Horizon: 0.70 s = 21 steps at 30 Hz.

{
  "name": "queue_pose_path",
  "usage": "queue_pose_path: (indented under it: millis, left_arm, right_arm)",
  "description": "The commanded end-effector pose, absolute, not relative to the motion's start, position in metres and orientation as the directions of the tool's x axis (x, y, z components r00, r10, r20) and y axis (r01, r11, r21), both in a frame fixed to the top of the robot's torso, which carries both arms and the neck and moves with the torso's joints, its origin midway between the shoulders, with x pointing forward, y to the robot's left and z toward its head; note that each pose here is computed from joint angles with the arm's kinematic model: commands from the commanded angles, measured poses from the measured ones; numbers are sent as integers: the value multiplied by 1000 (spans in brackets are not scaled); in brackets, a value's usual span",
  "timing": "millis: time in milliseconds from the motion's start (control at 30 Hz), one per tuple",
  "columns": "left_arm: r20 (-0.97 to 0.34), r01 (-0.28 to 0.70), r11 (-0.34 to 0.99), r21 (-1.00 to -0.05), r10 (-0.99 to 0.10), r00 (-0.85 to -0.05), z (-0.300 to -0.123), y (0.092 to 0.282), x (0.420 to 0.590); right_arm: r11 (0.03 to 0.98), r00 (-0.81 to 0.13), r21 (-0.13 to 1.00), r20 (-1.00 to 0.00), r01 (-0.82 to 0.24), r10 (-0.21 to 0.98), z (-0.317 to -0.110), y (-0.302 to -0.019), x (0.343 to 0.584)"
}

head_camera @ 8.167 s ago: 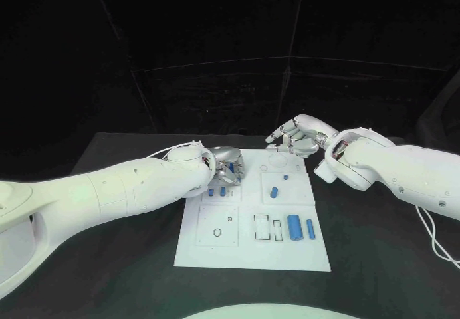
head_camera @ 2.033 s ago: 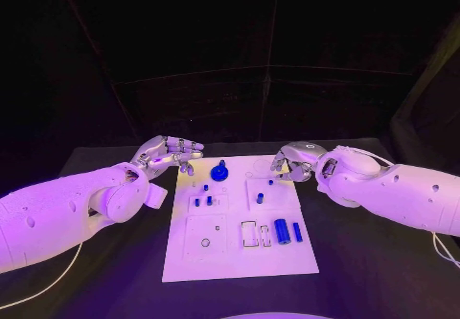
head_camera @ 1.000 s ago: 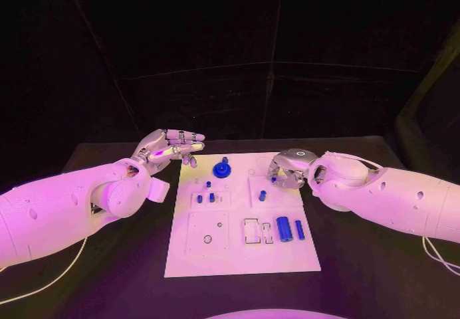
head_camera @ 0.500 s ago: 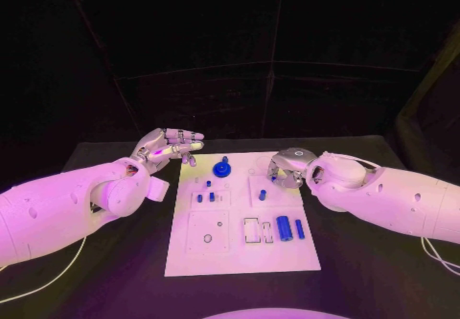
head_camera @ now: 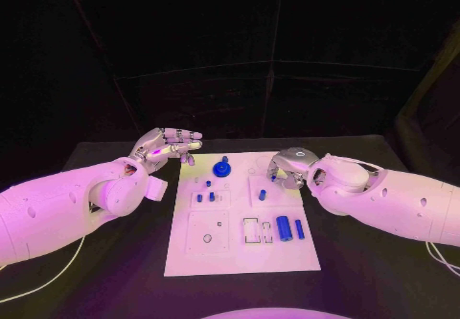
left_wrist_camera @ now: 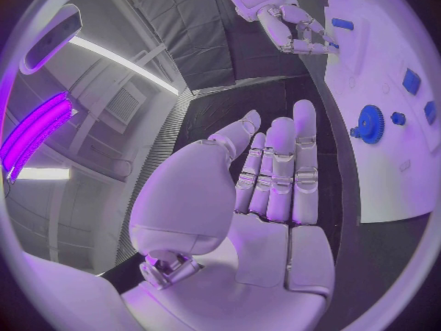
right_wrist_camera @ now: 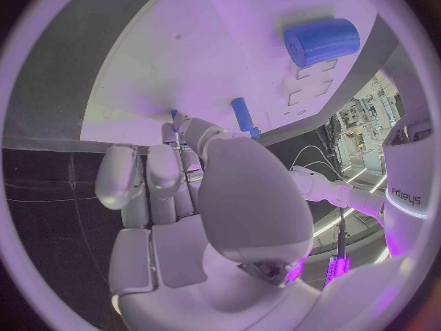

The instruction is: Assemble the parts on the task board

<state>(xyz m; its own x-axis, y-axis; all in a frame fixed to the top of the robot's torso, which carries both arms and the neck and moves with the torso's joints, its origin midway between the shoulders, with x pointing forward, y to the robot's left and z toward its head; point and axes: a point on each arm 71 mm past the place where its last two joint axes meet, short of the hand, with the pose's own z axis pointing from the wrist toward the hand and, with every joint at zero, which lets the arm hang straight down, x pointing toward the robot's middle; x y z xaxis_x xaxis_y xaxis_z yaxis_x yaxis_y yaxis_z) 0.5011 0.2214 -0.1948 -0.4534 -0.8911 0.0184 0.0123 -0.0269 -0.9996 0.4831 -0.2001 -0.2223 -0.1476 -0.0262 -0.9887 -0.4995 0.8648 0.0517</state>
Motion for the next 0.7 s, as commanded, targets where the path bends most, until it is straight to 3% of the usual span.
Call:
queue_pose_path:
  millis: [33,467,700]
  left_arm:
    - [26,23,-41,-999,-889,-457,-193,222,501]
    - [22,29,-38,-999,-895,-446,-193,226,502]
    - [21,30,-38,-999,-895,-446,-193,225,502]
  right_arm:
    - [873,-102,67,-995,-483,20,-216,-201,483]
    - [873,-59,96,-995,-477,77,-204,-206,470]
    - [828,-76,183,-983,-530,169,-191,-186,447]
